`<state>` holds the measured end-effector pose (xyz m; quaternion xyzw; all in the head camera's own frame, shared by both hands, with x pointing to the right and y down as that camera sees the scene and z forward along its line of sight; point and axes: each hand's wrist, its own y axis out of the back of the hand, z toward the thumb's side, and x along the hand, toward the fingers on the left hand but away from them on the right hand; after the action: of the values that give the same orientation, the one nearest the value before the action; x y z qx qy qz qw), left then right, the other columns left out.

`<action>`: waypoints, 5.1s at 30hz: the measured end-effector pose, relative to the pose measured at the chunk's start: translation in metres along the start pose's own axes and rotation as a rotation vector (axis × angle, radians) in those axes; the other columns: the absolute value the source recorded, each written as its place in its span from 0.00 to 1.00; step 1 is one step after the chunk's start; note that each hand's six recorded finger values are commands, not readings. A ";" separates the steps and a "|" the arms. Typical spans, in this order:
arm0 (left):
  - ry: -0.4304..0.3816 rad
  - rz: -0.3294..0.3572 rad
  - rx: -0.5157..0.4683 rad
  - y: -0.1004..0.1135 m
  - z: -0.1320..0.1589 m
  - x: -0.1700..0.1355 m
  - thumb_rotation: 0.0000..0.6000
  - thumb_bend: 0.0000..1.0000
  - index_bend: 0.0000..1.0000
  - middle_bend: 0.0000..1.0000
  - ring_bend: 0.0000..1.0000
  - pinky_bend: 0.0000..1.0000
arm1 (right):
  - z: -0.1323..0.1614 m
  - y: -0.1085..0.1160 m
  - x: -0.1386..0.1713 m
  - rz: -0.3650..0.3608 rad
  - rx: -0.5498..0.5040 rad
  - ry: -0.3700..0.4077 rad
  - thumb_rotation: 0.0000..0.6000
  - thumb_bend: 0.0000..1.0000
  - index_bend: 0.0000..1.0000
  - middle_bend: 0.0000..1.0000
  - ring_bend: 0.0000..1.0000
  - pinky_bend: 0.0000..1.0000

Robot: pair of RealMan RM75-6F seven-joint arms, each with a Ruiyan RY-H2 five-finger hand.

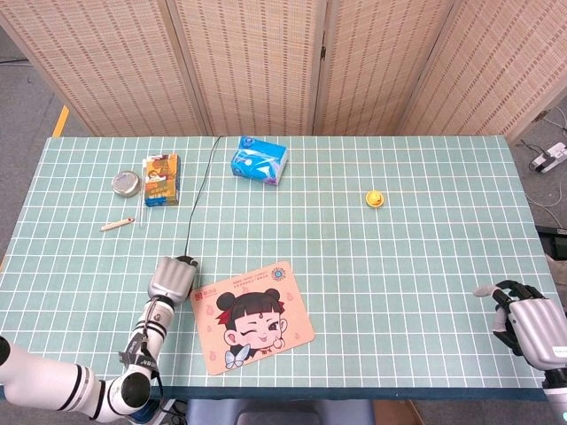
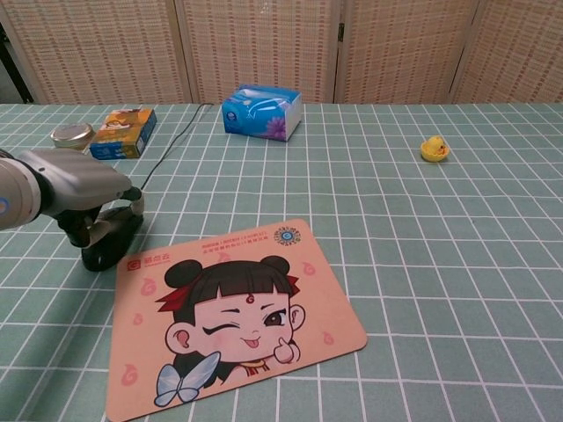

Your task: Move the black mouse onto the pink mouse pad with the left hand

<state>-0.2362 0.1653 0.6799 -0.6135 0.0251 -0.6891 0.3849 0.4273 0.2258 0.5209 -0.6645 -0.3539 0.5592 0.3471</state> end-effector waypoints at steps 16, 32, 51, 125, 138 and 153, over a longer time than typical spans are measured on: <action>-0.033 -0.002 -0.007 0.001 0.012 -0.002 1.00 0.62 0.24 1.00 0.98 0.99 | -0.001 0.002 0.001 -0.006 -0.001 -0.005 1.00 0.34 0.35 0.36 0.28 0.34; 0.074 -0.026 -0.004 -0.002 -0.021 0.004 1.00 0.62 0.24 1.00 0.98 1.00 | -0.001 0.001 0.001 -0.004 -0.001 -0.002 1.00 0.34 0.35 0.36 0.28 0.34; 0.097 0.045 -0.017 -0.004 -0.056 -0.007 1.00 0.53 0.25 1.00 0.96 0.99 | 0.001 0.000 0.002 0.003 -0.003 0.003 1.00 0.34 0.35 0.36 0.28 0.34; -0.552 0.520 0.671 -0.045 -0.063 0.003 1.00 0.06 0.16 1.00 0.90 0.94 | 0.002 0.000 0.004 0.020 -0.022 0.006 1.00 0.34 0.35 0.36 0.28 0.34; -0.541 0.516 0.680 -0.039 -0.053 0.012 1.00 0.06 0.24 1.00 0.90 0.94 | -0.001 0.002 0.004 0.014 -0.027 0.001 1.00 0.34 0.35 0.36 0.28 0.34; -0.530 0.516 0.652 -0.041 -0.055 0.013 1.00 0.05 0.38 1.00 0.90 0.94 | -0.002 0.001 0.003 0.021 -0.027 -0.004 1.00 0.34 0.35 0.36 0.28 0.34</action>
<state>-0.3041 0.1625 0.6978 -0.5890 -0.1395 -0.3637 0.7081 0.4298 0.2278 0.5193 -0.6715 -0.3551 0.5594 0.3317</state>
